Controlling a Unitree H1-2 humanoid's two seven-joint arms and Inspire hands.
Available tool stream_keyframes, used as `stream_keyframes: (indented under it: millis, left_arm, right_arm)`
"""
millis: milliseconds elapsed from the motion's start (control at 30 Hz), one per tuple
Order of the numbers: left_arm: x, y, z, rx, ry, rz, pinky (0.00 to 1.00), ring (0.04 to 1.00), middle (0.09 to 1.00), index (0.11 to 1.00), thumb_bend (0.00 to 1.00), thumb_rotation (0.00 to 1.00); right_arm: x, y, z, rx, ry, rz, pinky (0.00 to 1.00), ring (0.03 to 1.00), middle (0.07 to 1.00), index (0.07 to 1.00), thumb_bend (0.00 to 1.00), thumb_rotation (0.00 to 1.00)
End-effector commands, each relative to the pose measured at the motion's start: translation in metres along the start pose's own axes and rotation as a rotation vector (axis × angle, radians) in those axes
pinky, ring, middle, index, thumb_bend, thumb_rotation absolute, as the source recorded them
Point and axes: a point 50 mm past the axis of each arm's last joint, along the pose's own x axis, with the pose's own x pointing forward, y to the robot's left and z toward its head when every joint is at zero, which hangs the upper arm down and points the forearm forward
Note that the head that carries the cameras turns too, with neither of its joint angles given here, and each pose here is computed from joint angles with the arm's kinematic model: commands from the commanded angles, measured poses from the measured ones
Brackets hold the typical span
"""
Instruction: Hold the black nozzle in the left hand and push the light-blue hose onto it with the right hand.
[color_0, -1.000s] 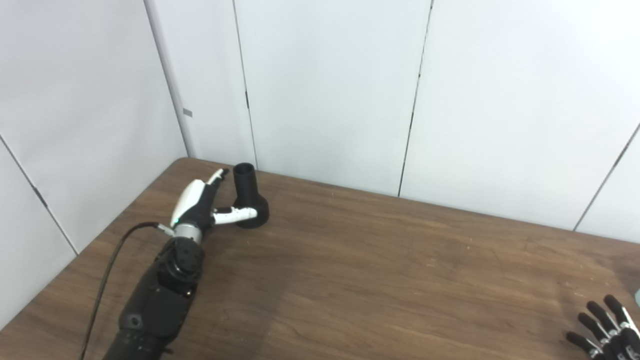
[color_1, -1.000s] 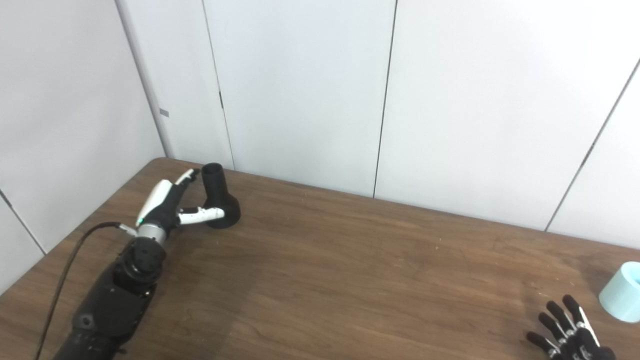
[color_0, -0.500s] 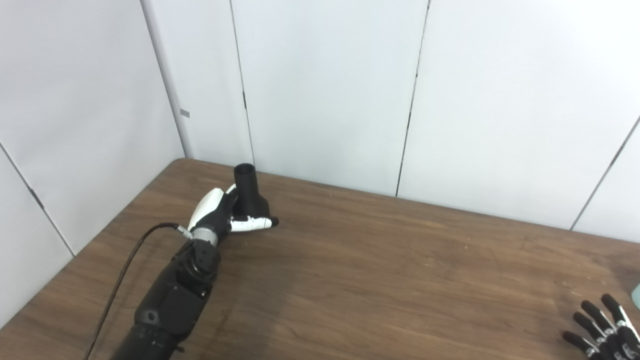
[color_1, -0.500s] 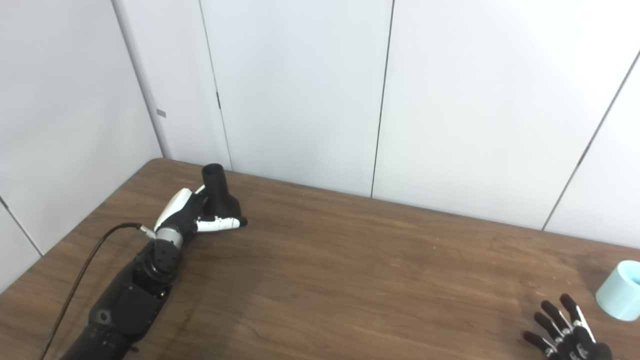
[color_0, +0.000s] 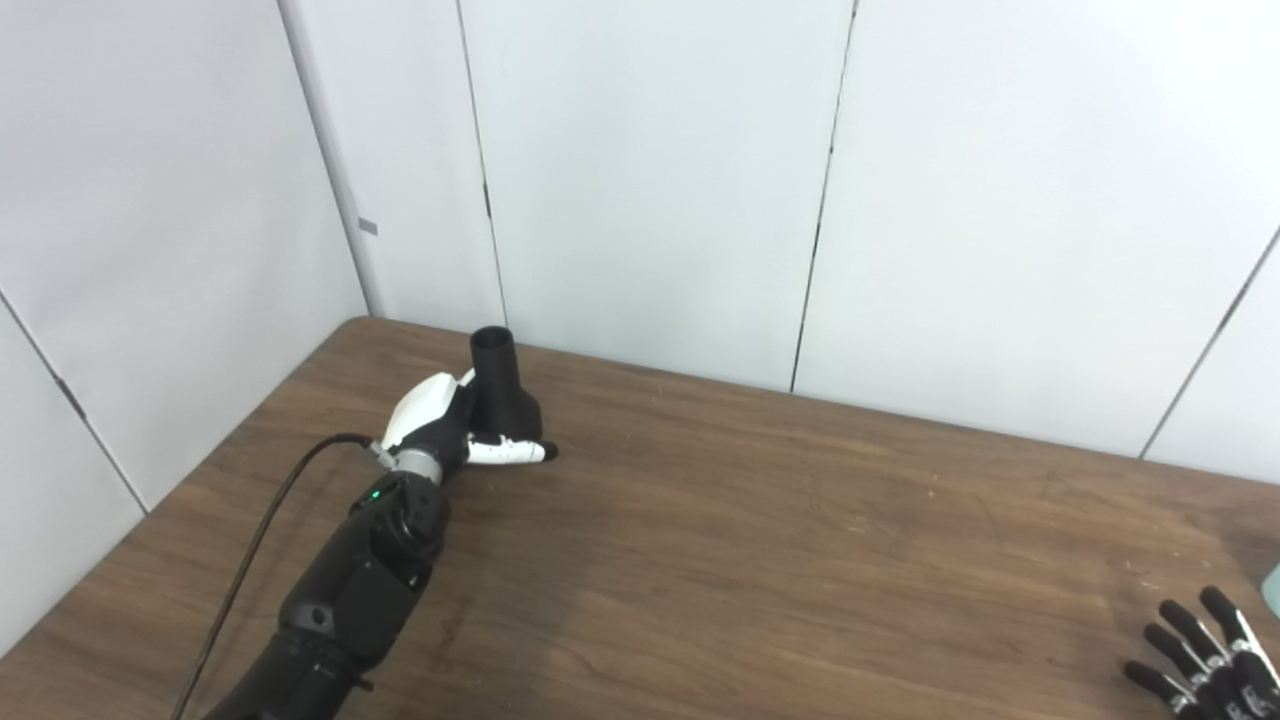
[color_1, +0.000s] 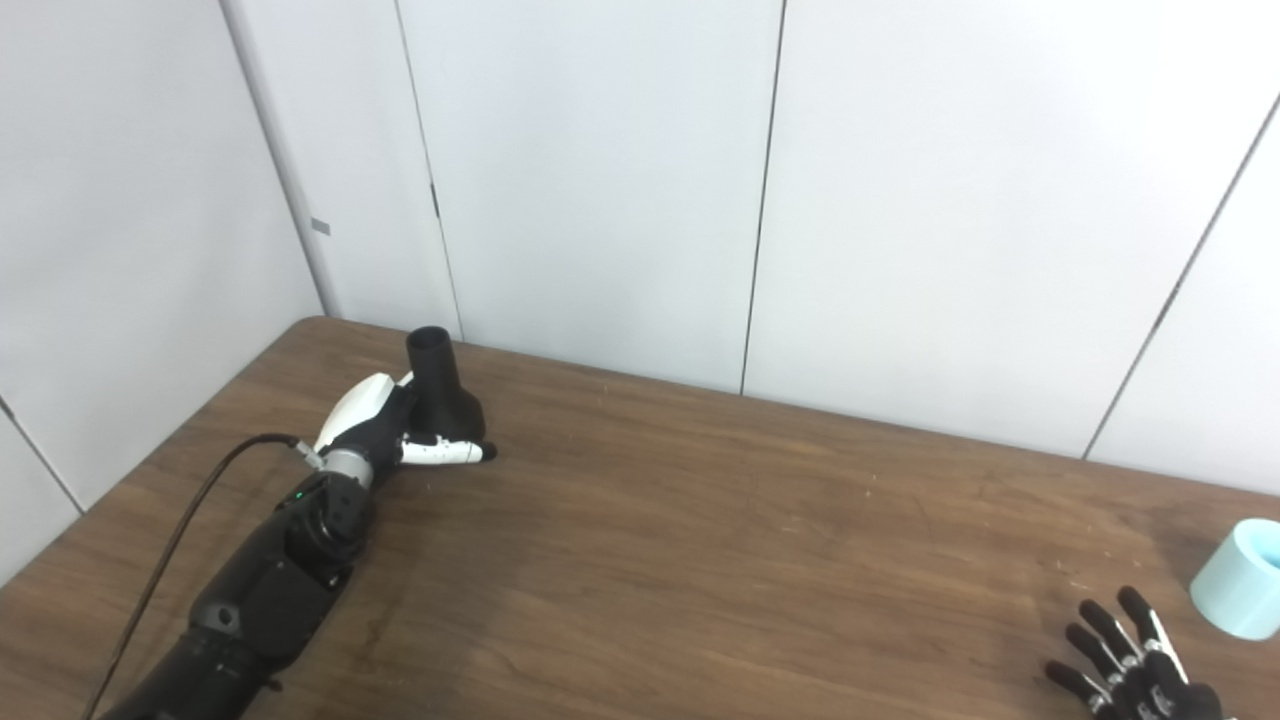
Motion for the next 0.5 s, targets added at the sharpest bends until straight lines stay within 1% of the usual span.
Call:
stream_keyframes:
  millis: [0,100,167,200,300,333,367,400,433,467]
  left_arm:
    - [0.0093,0.0251,0.0154,0.005,-0.044,0.061,1.00,0.961,0.939,0.930,1.00,0.44]
    - [0.0094,0.0244,0.0168,-0.021,-0.060,0.055,1.00,0.957,0.936,0.920,1.00,0.40]
    - [0.0076,0.0243,0.0197,-0.048,-0.076,0.044,1.00,0.929,0.881,0.890,1.00,0.37]
    - [0.0064,0.0243,0.0212,-0.068,-0.084,0.038,1.00,0.924,0.871,0.883,1.00,0.37]
    - [0.0035,0.0246,0.0244,-0.125,-0.101,0.023,1.00,0.920,0.828,0.836,1.00,0.30]
    - [0.0031,0.0250,0.0246,-0.150,-0.111,0.024,1.00,0.908,0.821,0.811,0.98,0.26]
    - [0.0029,0.0253,0.0247,-0.167,-0.117,0.024,0.99,0.858,0.787,0.776,0.95,0.18]
    - [0.0029,0.0251,0.0248,-0.189,-0.132,0.033,0.98,0.828,0.766,0.755,0.93,0.13]
    - [0.0028,0.0242,0.0249,-0.207,-0.148,0.044,0.78,0.757,0.702,0.703,0.90,0.07]
    - [0.0027,0.0235,0.0249,-0.217,-0.159,0.051,0.65,0.690,0.650,0.657,0.89,0.03]
  right_arm:
    - [-0.0050,0.0049,-0.0055,0.007,0.051,0.020,0.79,0.918,0.930,1.000,0.67,1.00]
    - [-0.0050,0.0051,-0.0044,0.005,0.051,0.020,0.79,0.918,0.928,1.000,0.67,1.00]
    - [-0.0047,0.0044,-0.0032,0.003,0.052,0.021,0.78,0.916,0.928,1.000,0.67,1.00]
    - [-0.0044,0.0038,-0.0031,0.001,0.053,0.021,0.78,0.916,0.927,1.000,0.67,1.00]
    - [-0.0038,0.0037,-0.0024,-0.003,0.056,0.021,0.74,0.895,0.920,1.000,0.66,1.00]
    - [-0.0036,0.0039,-0.0020,-0.005,0.056,0.021,0.74,0.889,0.915,1.000,0.66,1.00]
    - [-0.0034,0.0040,-0.0018,-0.007,0.056,0.021,0.73,0.885,0.911,1.000,0.66,1.00]
    - [-0.0034,0.0042,-0.0008,-0.009,0.055,0.021,0.73,0.882,0.908,1.000,0.66,1.00]
    - [-0.0036,0.0041,0.0002,-0.012,0.055,0.021,0.73,0.882,0.905,1.000,0.66,1.00]
    - [-0.0038,0.0041,0.0009,-0.013,0.055,0.021,0.73,0.881,0.902,1.000,0.66,1.00]
